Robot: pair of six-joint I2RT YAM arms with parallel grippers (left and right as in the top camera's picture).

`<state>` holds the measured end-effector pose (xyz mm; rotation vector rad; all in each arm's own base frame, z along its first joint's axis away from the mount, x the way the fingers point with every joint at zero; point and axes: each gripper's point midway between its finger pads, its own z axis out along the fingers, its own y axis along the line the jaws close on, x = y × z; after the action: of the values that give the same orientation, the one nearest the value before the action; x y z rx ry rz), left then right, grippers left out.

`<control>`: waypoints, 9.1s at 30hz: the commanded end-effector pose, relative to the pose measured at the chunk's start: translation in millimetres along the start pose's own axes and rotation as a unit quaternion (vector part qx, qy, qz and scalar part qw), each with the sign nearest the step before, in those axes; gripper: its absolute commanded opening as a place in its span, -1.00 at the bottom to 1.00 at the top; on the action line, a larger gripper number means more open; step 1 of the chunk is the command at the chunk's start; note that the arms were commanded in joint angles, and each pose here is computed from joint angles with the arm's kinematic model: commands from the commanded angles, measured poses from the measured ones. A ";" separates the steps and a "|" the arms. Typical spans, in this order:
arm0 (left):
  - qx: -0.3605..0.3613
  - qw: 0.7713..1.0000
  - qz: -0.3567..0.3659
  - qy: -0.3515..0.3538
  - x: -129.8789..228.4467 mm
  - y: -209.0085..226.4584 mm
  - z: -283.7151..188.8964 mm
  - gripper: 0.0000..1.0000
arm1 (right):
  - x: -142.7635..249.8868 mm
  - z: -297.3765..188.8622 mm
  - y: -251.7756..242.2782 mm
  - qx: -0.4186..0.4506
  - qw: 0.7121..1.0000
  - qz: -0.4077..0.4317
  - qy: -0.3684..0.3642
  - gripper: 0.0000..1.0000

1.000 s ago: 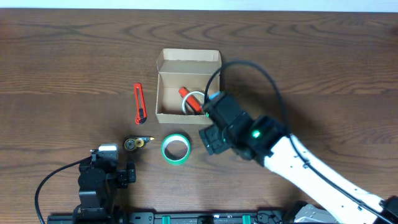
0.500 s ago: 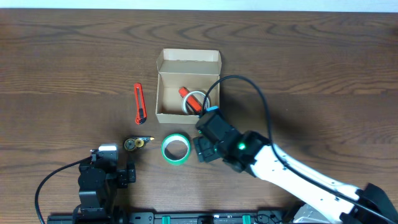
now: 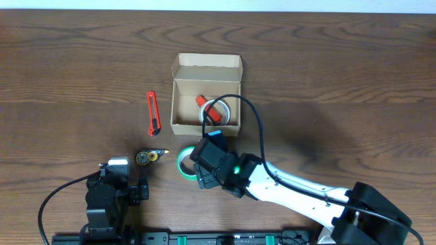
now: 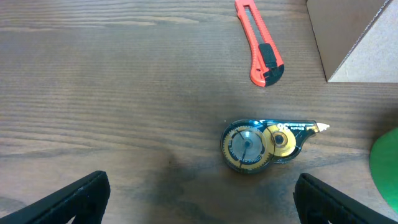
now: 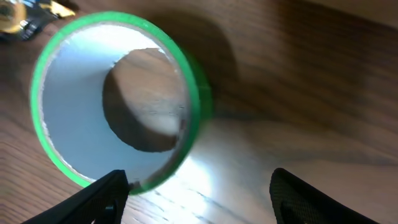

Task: Pack container

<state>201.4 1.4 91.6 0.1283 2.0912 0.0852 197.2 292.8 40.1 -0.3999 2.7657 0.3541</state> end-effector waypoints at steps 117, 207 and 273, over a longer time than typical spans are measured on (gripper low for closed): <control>-0.010 1.000 -0.009 0.004 4.2 3.4 1.8 0.91 | -226.6 6.7 -23.5 0.106 0.949 -0.209 -0.212 -0.98; -0.010 1.000 -0.009 0.004 4.2 3.4 1.8 0.91 | -110.1 -67.8 92.1 -0.064 0.971 -0.201 -0.113 0.99; -0.094 0.993 0.060 0.049 15.9 33.3 0.9 0.91 | 19.0 -225.3 -126.5 -0.006 0.934 -0.060 -0.352 0.99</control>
<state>200.6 14.4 89.9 0.1333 2.1043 0.1929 155.2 108.7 216.1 -0.3767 2.0320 0.3960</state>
